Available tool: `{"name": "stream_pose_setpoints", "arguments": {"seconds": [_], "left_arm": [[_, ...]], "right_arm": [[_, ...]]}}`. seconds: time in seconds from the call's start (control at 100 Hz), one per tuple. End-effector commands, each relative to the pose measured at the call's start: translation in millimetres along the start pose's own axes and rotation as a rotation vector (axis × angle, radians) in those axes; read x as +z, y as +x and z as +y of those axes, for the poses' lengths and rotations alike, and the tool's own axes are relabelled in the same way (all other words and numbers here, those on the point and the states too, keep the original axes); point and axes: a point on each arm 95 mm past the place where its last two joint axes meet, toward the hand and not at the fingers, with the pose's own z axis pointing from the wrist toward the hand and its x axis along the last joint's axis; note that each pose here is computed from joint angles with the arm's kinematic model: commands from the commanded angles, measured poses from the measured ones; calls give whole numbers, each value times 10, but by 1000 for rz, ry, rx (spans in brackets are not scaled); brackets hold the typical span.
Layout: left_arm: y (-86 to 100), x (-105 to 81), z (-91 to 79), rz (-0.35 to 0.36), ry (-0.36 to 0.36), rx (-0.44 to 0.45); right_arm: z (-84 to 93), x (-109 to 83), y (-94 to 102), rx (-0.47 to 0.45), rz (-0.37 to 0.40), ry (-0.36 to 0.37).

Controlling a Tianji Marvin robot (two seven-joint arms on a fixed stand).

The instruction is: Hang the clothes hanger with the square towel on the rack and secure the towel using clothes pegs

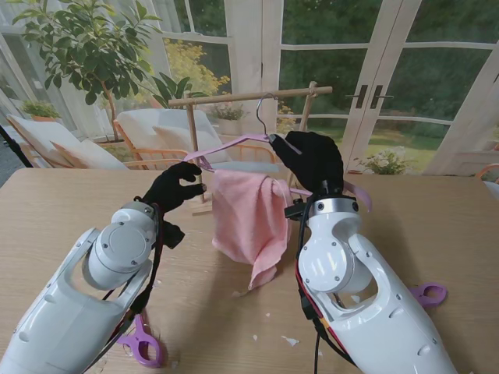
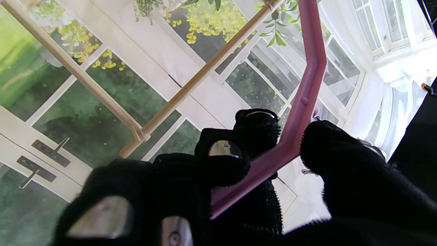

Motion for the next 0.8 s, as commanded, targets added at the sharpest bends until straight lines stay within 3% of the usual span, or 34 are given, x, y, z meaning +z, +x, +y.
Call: {"name": "stream_pose_setpoints", "arguments": {"seconds": [0.0, 0.29, 0.57, 0.79], "left_arm": [[47, -38, -59, 20, -1, 3], [148, -92, -192, 67, 34, 35], [302, -83, -160, 179, 27, 72], [421, -50, -50, 234, -30, 79]], "right_arm": [[-11, -2, -17, -8, -9, 2], [13, 3, -58, -56, -17, -15], [-59, -40, -61, -51, 3, 77], [-158, -85, -26, -42, 44, 148]]}}
